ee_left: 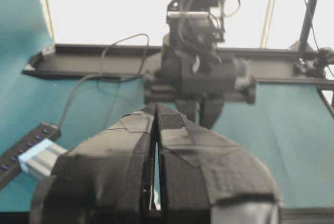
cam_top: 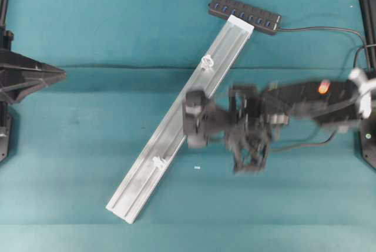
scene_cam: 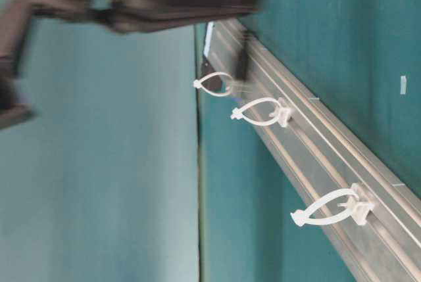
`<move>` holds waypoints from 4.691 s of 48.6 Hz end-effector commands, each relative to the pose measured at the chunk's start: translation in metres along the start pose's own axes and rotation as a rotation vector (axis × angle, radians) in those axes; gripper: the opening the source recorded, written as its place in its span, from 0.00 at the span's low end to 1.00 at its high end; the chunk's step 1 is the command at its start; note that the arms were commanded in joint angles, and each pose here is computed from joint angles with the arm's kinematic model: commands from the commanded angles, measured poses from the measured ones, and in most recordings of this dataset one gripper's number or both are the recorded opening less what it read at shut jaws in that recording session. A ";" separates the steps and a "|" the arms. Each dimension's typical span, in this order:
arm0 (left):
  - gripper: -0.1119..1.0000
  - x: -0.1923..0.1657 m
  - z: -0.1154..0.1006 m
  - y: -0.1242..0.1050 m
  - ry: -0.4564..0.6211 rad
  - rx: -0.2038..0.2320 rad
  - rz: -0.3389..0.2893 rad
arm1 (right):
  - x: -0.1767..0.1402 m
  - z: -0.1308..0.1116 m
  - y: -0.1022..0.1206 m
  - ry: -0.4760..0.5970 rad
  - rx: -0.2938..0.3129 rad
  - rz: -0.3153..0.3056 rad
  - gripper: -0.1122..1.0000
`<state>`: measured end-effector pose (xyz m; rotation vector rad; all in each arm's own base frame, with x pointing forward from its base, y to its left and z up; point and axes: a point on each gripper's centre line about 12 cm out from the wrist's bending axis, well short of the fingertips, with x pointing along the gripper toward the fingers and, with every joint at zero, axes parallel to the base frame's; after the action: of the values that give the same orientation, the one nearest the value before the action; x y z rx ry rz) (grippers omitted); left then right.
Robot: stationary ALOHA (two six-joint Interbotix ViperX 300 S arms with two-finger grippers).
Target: Pass the USB cable through three rings with both arms.
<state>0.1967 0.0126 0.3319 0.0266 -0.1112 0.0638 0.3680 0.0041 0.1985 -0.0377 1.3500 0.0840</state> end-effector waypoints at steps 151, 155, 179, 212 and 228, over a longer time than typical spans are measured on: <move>0.10 -0.006 0.013 0.003 -0.051 -0.082 0.014 | 0.046 -0.033 -0.202 0.085 -0.787 -0.171 0.17; 0.10 -0.006 0.013 0.003 -0.051 -0.082 0.014 | 0.048 -0.032 -0.200 0.083 -0.789 -0.167 0.17; 0.10 -0.004 0.011 0.003 -0.043 -0.084 0.012 | 0.051 -0.020 -0.187 0.046 -0.785 -0.168 0.17; 0.10 0.013 -0.007 0.002 0.046 -0.154 0.011 | 0.056 -0.019 -0.179 -0.017 -0.702 -0.111 0.17; 0.15 0.034 -0.032 0.007 0.150 -0.166 0.039 | 0.056 -0.018 -0.182 -0.061 -0.634 -0.109 0.17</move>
<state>0.2267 0.0184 0.2977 -0.1450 0.0433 0.0829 0.3748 -0.1744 0.1351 -0.6596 1.2277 0.4440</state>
